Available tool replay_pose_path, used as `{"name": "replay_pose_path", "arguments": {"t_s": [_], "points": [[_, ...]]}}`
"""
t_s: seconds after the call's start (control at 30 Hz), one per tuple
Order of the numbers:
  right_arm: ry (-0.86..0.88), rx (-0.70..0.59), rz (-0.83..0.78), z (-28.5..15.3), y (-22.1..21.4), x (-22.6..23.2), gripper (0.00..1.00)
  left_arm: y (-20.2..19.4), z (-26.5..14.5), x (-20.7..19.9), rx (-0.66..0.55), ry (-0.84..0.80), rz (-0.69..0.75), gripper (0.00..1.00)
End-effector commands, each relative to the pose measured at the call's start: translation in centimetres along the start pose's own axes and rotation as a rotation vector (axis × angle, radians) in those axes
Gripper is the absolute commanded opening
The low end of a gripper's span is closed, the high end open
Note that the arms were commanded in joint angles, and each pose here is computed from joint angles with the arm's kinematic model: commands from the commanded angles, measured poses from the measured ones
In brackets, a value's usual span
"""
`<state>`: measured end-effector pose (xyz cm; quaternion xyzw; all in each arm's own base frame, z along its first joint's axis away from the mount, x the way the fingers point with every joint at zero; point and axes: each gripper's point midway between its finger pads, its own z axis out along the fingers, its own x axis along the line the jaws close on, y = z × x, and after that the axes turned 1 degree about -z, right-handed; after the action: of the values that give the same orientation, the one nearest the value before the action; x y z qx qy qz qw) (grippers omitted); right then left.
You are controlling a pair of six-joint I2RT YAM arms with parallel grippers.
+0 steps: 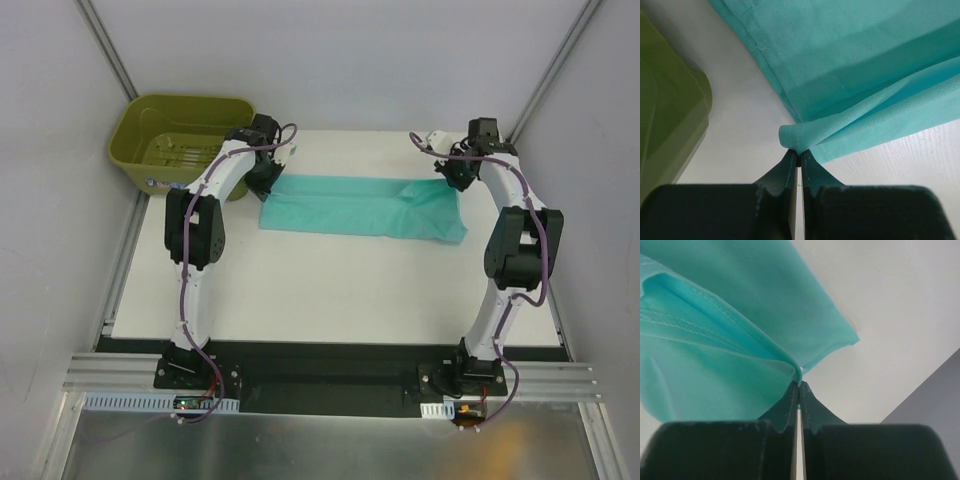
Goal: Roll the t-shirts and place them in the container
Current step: Fold the T-shirt at the center of the board.
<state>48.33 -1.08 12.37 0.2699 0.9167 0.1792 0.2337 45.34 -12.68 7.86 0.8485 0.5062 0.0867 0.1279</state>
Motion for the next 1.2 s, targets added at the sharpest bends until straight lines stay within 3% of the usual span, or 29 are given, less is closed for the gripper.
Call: {"name": "replay_pose_path", "arguments": {"t_s": [0.0, 0.07, 0.13, 0.17, 0.2, 0.3, 0.43, 0.57, 0.63, 0.73, 0.97, 1.17], "points": [[-0.054, -0.014, 0.005, 1.1, 2.0, -2.2, 0.01, 0.3, -0.4, 1.8, 0.014, 0.095, -0.022, 0.00], [-0.055, -0.009, 0.011, 2.0, 2.2, -2.4, 0.01, 0.5, -0.2, 2.0, 0.016, 0.111, -0.029, 0.00], [-0.110, 0.007, 0.058, 2.9, 2.1, -3.6, 0.04, 0.7, -0.3, 2.0, 0.010, 0.118, -0.033, 0.10], [-0.139, 0.015, 0.079, 3.0, 2.1, -4.3, 0.09, 0.7, -0.4, 1.9, 0.006, 0.111, -0.035, 0.26], [-0.169, 0.028, 0.100, 2.9, 2.0, -4.9, 0.26, 0.9, -0.8, 1.7, -0.005, 0.104, -0.035, 0.33], [-0.224, 0.007, 0.159, 1.6, 3.2, -5.3, 0.48, 1.6, -2.5, 0.7, -0.049, 0.076, -0.018, 0.42], [-0.197, -0.004, 0.168, -0.9, 3.3, -3.7, 0.54, 2.1, -4.1, -0.8, -0.089, 0.035, 0.016, 0.46], [0.006, 0.035, 0.150, -1.7, 2.0, 1.3, 0.52, 1.3, -4.0, -3.3, -0.089, -0.066, 0.076, 0.39], [0.114, 0.101, 0.153, -1.7, 0.2, 4.1, 0.50, 0.8, -3.5, -3.7, -0.072, -0.084, 0.085, 0.21], [0.223, 0.167, 0.131, -1.3, -1.9, 7.0, 0.45, -0.1, -2.2, -4.2, -0.045, -0.119, 0.107, 0.04], [0.300, 0.263, 0.075, 1.6, -3.4, 7.8, 0.32, -3.3, 2.1, -3.7, 0.073, -0.086, 0.111, 0.00], [0.278, 0.320, -0.044, 5.3, -2.7, 6.5, 0.29, -6.7, 4.0, -5.0, 0.174, -0.099, 0.147, 0.00]]}}
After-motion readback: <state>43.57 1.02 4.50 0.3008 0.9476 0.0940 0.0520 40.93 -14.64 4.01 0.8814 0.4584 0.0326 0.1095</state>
